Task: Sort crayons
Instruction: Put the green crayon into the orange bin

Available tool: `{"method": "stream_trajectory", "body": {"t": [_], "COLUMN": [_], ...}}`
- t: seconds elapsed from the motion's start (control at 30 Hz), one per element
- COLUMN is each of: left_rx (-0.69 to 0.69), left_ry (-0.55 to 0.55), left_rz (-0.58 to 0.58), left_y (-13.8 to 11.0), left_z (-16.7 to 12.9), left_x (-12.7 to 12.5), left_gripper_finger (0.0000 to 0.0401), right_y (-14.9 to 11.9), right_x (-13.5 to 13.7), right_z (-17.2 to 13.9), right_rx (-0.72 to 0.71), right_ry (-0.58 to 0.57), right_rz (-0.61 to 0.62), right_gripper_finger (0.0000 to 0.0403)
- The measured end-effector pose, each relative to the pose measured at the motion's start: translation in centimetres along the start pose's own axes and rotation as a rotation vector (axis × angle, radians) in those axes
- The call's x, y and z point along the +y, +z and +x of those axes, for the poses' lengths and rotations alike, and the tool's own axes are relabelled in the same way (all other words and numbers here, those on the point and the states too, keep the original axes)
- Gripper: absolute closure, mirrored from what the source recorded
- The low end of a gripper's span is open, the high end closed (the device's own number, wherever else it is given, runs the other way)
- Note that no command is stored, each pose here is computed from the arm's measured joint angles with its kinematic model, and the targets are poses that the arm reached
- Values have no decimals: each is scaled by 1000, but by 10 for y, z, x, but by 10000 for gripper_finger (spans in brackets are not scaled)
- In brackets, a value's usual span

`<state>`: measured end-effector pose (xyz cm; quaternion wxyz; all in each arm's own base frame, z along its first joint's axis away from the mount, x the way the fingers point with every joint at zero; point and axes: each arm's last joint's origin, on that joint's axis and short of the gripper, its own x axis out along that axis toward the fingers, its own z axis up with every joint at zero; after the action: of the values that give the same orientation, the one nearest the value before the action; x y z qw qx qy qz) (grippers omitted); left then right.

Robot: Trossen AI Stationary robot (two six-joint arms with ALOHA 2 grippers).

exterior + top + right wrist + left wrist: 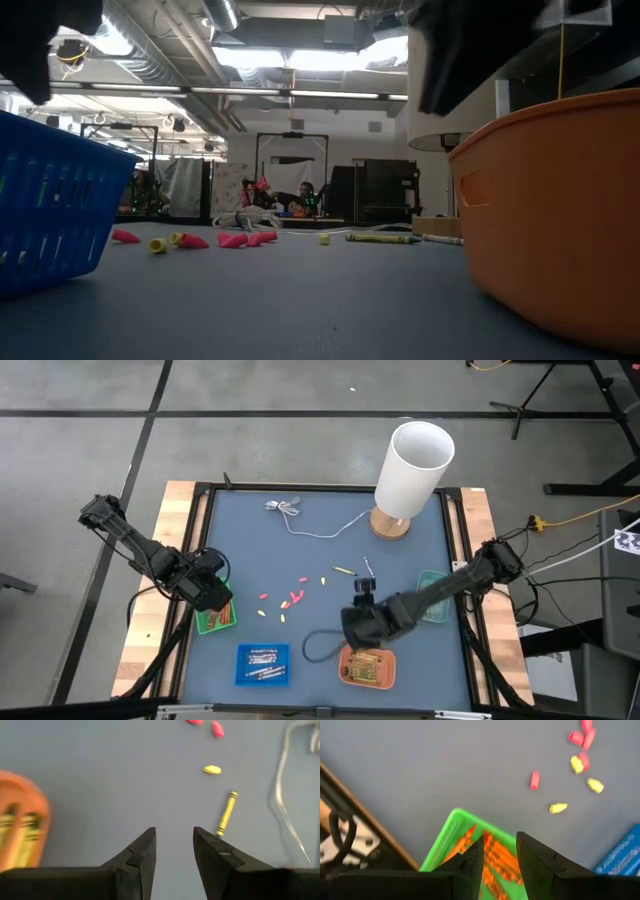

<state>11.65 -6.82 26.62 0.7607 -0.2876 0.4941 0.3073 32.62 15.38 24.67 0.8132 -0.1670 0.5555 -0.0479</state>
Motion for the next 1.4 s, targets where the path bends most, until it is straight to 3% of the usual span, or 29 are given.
{"method": "stream_trajectory", "body": {"t": [0.33, 0.5, 0.77, 0.93, 1.4], "left_rx": [-167, -192, -198, -198, -199], "left_ry": [-74, -90, -87, -87, -92], "left_rz": [85, 111, 126, 126, 122], "left_y": [6, 7, 7, 7, 7], "left_z": [-1, -1, -1, -1, -1], "left_x": [-10, -12, -12, -12, -13], "left_gripper_finger": [303, 303, 303, 303, 303], "right_y": [-1, -16, -31, -40, -60], "right_x": [-74, -102, -136, -145, -133], "right_z": [46, 80, 117, 130, 154], "right_rx": [90, 117, 29, -13, -35], "right_ry": [-68, 6, 155, 187, 177], "right_rz": [96, 191, 301, 349, 365], "right_gripper_finger": [274, 274, 274, 274, 274]}}
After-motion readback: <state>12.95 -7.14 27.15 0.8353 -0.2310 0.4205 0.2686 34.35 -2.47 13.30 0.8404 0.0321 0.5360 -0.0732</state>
